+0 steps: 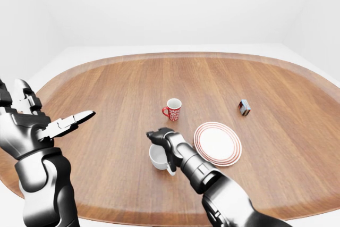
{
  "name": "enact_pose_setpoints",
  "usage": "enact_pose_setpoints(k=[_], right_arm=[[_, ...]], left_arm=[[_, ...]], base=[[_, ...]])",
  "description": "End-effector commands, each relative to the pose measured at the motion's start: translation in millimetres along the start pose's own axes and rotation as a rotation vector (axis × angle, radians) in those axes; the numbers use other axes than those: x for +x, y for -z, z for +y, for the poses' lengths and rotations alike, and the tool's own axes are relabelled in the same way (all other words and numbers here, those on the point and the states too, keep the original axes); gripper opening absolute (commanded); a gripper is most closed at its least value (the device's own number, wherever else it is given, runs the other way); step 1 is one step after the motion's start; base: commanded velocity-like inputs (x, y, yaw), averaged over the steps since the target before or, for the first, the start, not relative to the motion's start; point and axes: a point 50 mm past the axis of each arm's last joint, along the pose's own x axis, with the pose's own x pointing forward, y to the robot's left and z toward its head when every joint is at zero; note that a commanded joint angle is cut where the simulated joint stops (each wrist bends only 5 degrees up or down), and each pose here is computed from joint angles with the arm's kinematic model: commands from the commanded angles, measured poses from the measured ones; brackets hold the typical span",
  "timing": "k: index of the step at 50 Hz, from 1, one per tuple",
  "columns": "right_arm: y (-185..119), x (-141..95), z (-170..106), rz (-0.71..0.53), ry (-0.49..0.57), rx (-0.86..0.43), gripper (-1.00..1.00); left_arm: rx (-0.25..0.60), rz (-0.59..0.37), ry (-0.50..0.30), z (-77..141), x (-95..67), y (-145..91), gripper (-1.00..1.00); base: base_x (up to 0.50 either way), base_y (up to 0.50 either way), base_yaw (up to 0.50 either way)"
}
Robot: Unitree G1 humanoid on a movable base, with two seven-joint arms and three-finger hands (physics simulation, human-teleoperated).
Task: Put the white mug on the plate.
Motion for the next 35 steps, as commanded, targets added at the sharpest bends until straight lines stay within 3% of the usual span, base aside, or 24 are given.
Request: enact_pose_setpoints(k=[1,23,24,25,26,27,35], right_arm=[[1.6,3.6,7.6,0.011,-0.022,-0.002,1.00],[3.7,6.2,15.7,0.023,-0.036,-0.004,1.00],[4.0,6.1,15.0,0.022,-0.031,0.002,0.66],[4.6,6.0,14.4,0.022,-0.027,0.006,-0.17],[5.4,6.1,14.4,0.024,-0.024,0.008,-0.78],[5.8,6.2,14.5,0.025,-0.025,0.010,-1.00],[5.2,5.3,9.9,0.023,-0.012,0.006,-1.00]], left_arm=[[0.001,0.006,0.000,0.1,-0.3,1.3,1.00],[-0.002,0.005,0.003,-1.0,-0.7,1.0,1.00],[-0.001,0.007,0.003,-0.7,-0.6,1.6,1.00],[-0.002,0.007,0.002,-0.6,-0.5,1.6,1.00],[-0.002,0.007,0.002,-0.6,-0.5,1.7,1.00],[-0.002,0.006,0.002,-0.6,-0.4,1.2,1.00],[-0.002,0.006,0.004,-1.3,-0.4,1.3,1.00]], base=[[0.00,0.00,0.00],[0.00,0.00,0.00],[0.00,0.00,0.00],[0.00,0.00,0.00],[0.00,0.00,0.00],[0.00,0.00,0.00],[0.00,0.00,0.00]])
